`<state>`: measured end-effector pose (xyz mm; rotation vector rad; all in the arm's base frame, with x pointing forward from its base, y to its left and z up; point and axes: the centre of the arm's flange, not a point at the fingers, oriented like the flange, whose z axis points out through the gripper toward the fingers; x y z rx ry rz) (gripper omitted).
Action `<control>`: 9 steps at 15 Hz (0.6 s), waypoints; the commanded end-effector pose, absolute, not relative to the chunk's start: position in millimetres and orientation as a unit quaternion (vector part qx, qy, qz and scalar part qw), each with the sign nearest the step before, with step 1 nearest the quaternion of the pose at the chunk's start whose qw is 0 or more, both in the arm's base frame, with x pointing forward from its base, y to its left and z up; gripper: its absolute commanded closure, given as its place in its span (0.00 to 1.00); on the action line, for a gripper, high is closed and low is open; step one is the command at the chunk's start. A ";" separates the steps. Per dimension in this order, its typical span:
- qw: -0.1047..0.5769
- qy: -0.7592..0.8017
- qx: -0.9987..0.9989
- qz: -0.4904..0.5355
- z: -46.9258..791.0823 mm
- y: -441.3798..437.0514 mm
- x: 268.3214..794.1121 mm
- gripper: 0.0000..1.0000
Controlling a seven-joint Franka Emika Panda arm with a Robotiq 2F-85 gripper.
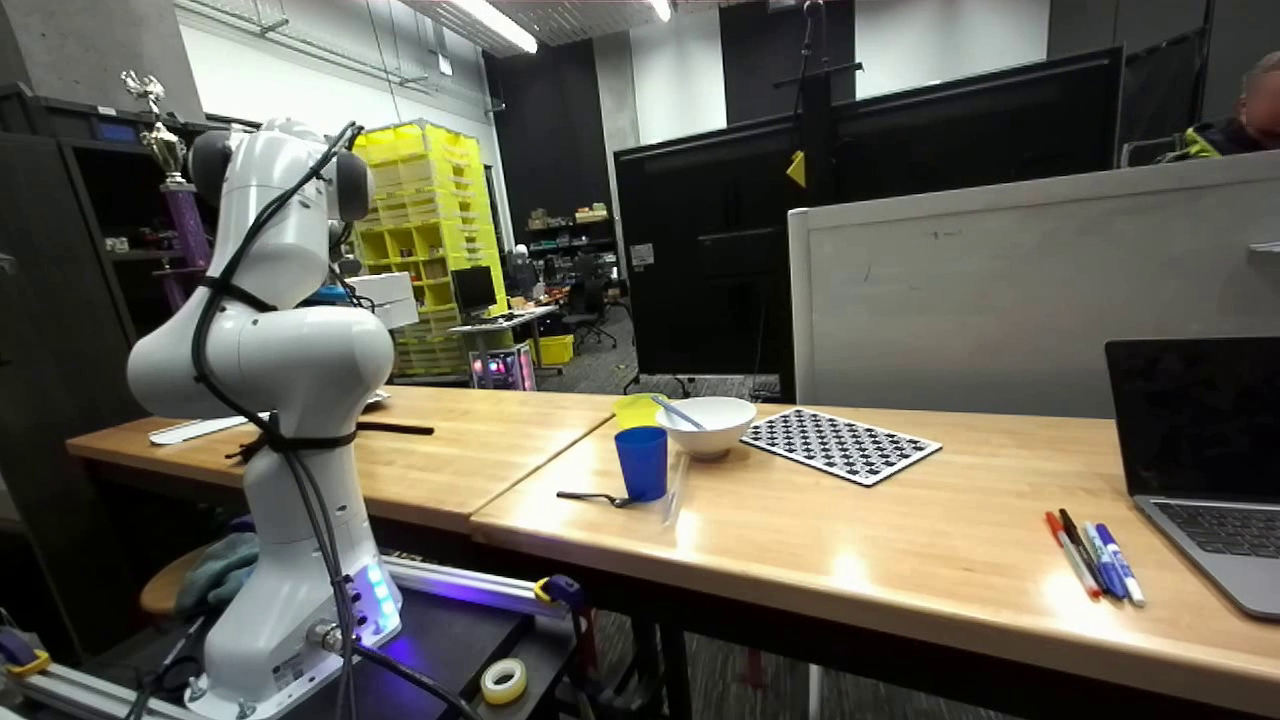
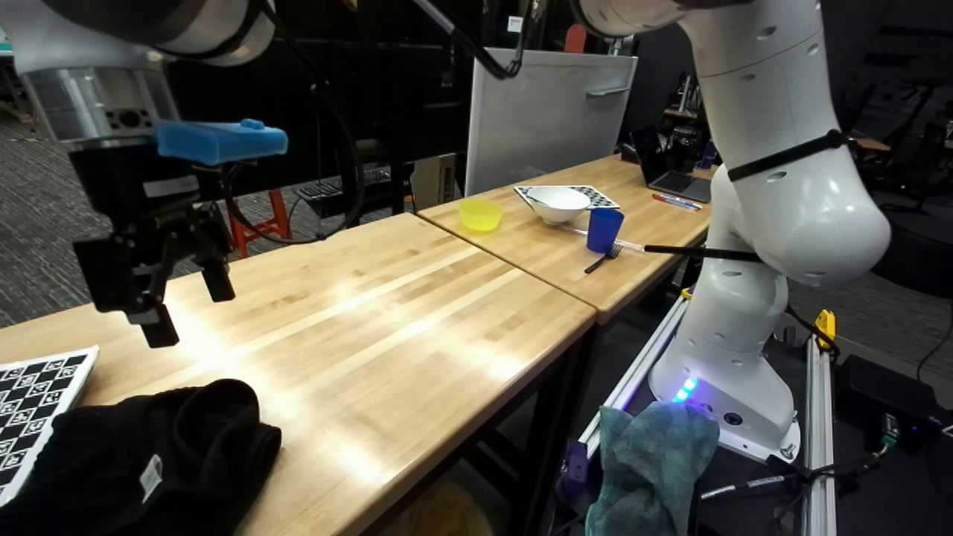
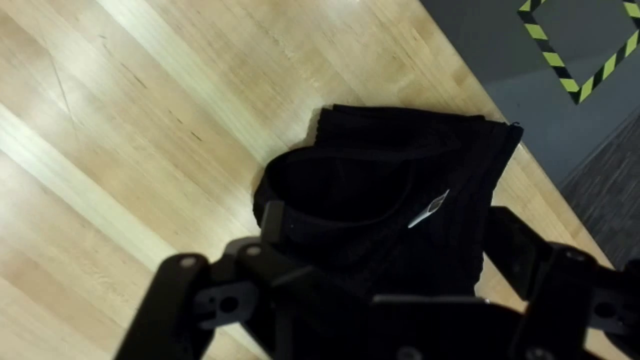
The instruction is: Move the black cloth to the right
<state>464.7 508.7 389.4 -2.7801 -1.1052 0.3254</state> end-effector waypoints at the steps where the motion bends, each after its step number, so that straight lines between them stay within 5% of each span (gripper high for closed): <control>1: 0.074 -0.411 -0.904 0.090 367.3 521.3 479.8 0.00; 9: 0.104 -0.436 -0.892 0.059 314.2 528.3 530.6 0.00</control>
